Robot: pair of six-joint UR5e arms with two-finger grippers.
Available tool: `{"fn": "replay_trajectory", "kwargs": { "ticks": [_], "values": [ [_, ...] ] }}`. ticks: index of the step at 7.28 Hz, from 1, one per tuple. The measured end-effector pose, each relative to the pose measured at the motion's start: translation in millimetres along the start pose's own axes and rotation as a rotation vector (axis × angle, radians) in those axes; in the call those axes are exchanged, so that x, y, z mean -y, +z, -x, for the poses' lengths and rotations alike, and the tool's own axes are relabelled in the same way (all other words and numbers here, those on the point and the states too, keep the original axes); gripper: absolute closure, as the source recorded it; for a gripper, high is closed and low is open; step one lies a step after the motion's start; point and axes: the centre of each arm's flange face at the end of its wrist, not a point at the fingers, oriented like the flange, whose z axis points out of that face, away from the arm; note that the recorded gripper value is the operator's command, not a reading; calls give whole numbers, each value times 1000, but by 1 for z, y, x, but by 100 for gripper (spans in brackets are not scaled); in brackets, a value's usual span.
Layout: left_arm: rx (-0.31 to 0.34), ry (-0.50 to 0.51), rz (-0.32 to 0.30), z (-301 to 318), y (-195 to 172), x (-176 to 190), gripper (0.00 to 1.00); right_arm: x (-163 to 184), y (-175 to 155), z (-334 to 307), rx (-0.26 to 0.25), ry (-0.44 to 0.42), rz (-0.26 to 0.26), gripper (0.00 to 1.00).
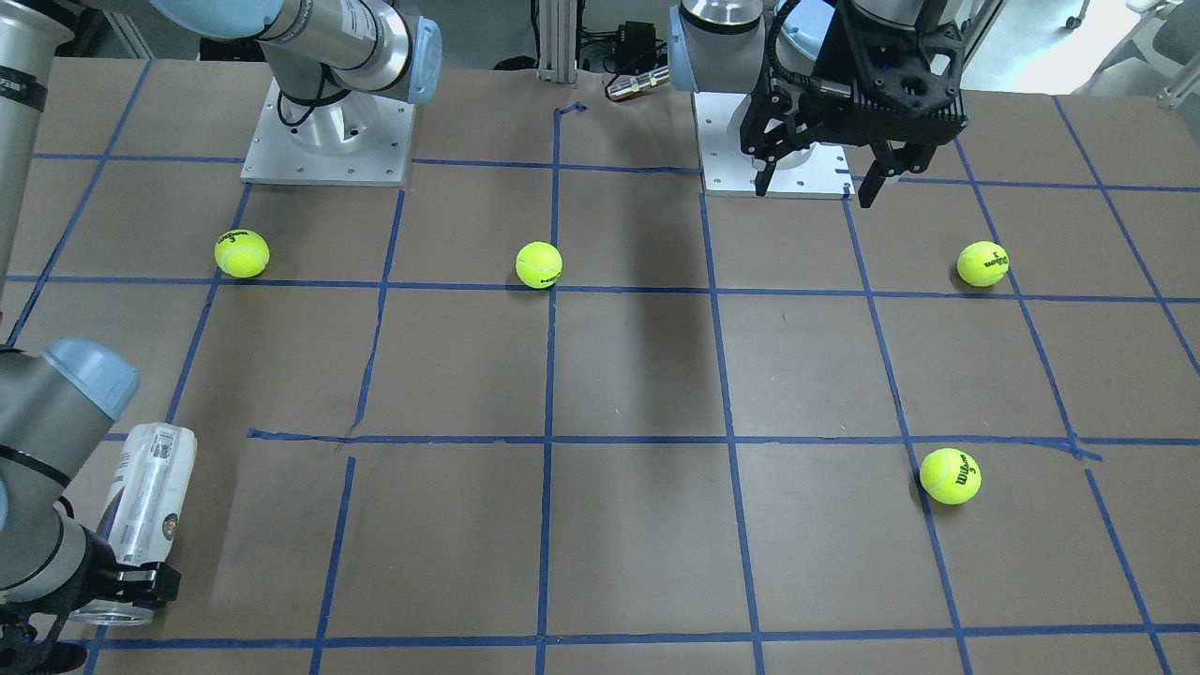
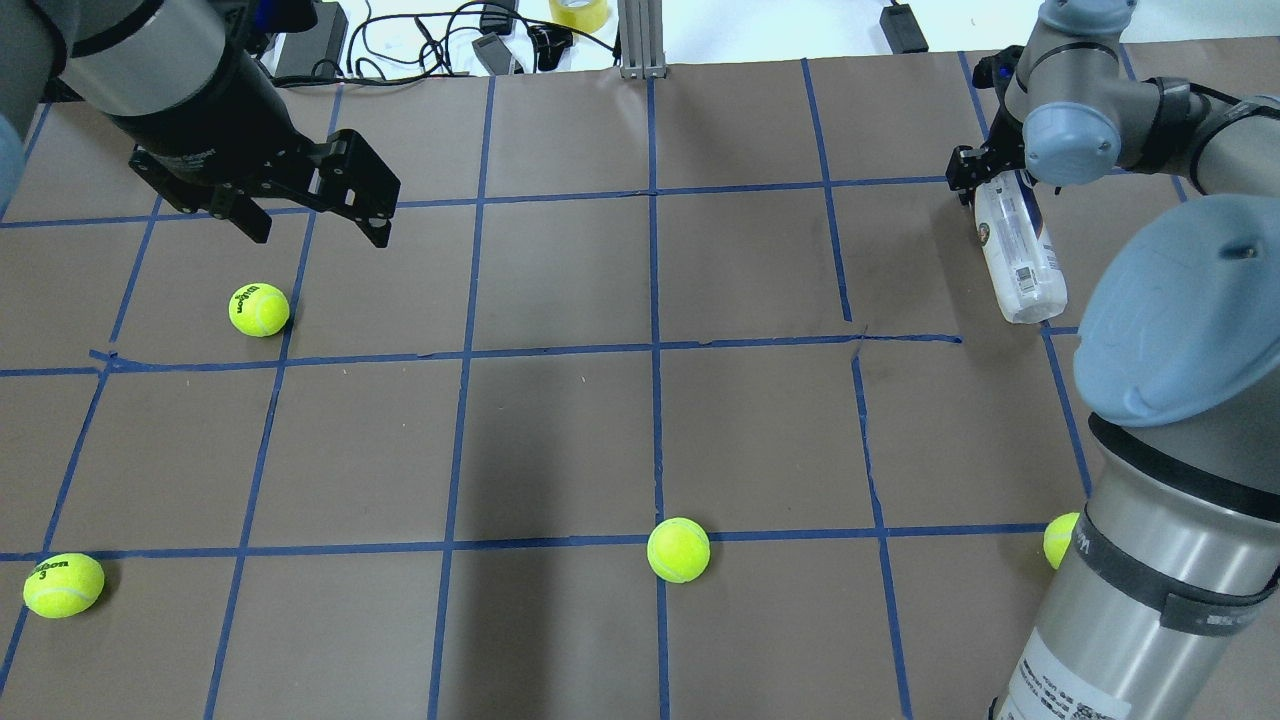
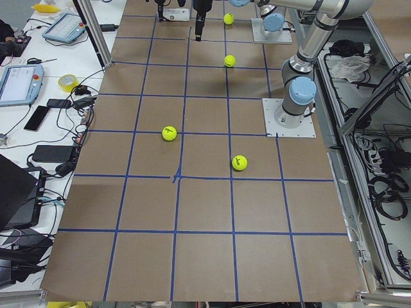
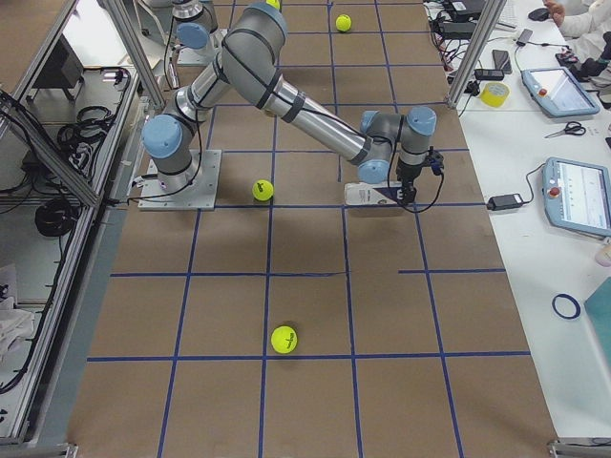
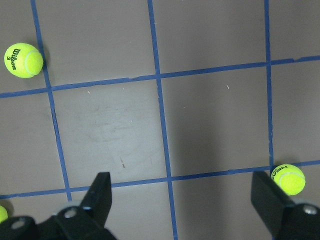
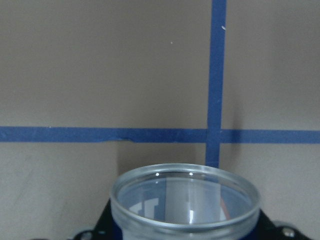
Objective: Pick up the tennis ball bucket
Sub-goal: 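Close the right gripper around the can and lift it, then carry the can toward the table center and tilt it sideways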
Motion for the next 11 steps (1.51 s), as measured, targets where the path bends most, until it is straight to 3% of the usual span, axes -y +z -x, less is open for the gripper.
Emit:
{"fn": "replay_trajectory", "kwargs": {
  "ticks": [3,5,9,11],
  "values": [
    [-1,0,0,0,0,0,0,-1,-25,3,2,26,-25,38],
    [-1,1,1,0,0,0,0,-11,-56,28,58,92,-10,40],
    [-2,2,1,-1,1,0,0,-64,-108,155,92,318,38,39],
    [-1,1,1,-1,1,0,0,-78,-119,203,94,351,43,39]
  ]
}}
